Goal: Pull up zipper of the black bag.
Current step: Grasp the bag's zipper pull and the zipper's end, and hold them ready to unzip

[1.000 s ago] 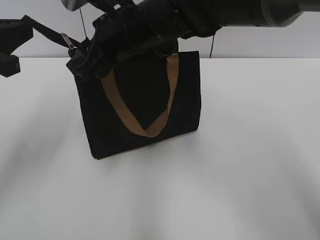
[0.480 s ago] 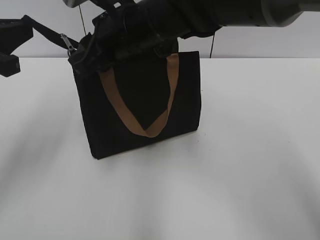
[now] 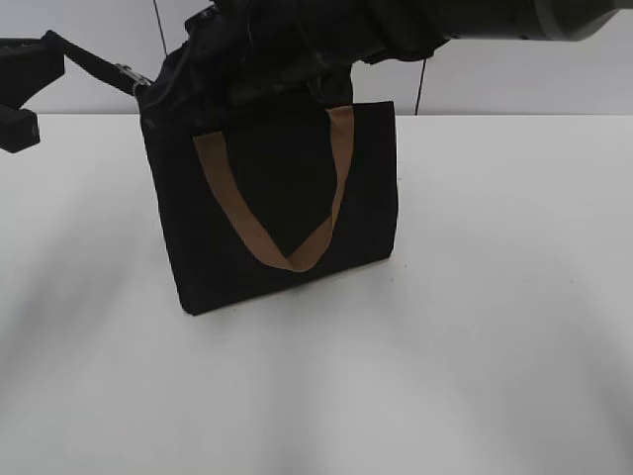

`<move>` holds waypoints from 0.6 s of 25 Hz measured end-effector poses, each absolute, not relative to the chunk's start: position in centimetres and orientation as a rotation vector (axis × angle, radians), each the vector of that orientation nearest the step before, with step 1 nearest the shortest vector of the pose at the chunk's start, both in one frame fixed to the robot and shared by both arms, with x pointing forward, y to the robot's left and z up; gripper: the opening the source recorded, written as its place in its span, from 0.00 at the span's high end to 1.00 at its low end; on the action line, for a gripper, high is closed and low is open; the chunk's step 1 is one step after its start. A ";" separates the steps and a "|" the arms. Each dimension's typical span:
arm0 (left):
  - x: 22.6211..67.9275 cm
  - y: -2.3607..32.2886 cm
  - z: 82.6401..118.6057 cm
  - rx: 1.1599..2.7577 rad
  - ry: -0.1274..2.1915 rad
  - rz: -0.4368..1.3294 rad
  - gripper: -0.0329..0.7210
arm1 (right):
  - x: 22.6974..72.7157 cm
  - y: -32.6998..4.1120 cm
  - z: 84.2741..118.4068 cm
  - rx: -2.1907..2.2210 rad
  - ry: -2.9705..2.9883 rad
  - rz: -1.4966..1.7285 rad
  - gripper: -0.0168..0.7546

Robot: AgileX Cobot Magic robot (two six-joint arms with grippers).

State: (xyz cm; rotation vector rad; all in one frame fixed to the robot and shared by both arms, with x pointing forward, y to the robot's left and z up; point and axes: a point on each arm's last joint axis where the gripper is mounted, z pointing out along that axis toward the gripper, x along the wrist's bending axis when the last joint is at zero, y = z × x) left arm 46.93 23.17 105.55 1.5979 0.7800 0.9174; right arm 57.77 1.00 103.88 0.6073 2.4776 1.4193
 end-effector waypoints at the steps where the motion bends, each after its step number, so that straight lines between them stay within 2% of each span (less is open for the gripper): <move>1: 46.9 23.2 105.6 1.598 0.780 0.917 0.93 | 57.8 1.0 103.9 0.623 2.476 1.424 1.00; 15: 46.9 23.3 105.4 1.618 0.796 0.924 0.93 | 59.3 -2.0 104.4 0.848 2.501 1.424 1.00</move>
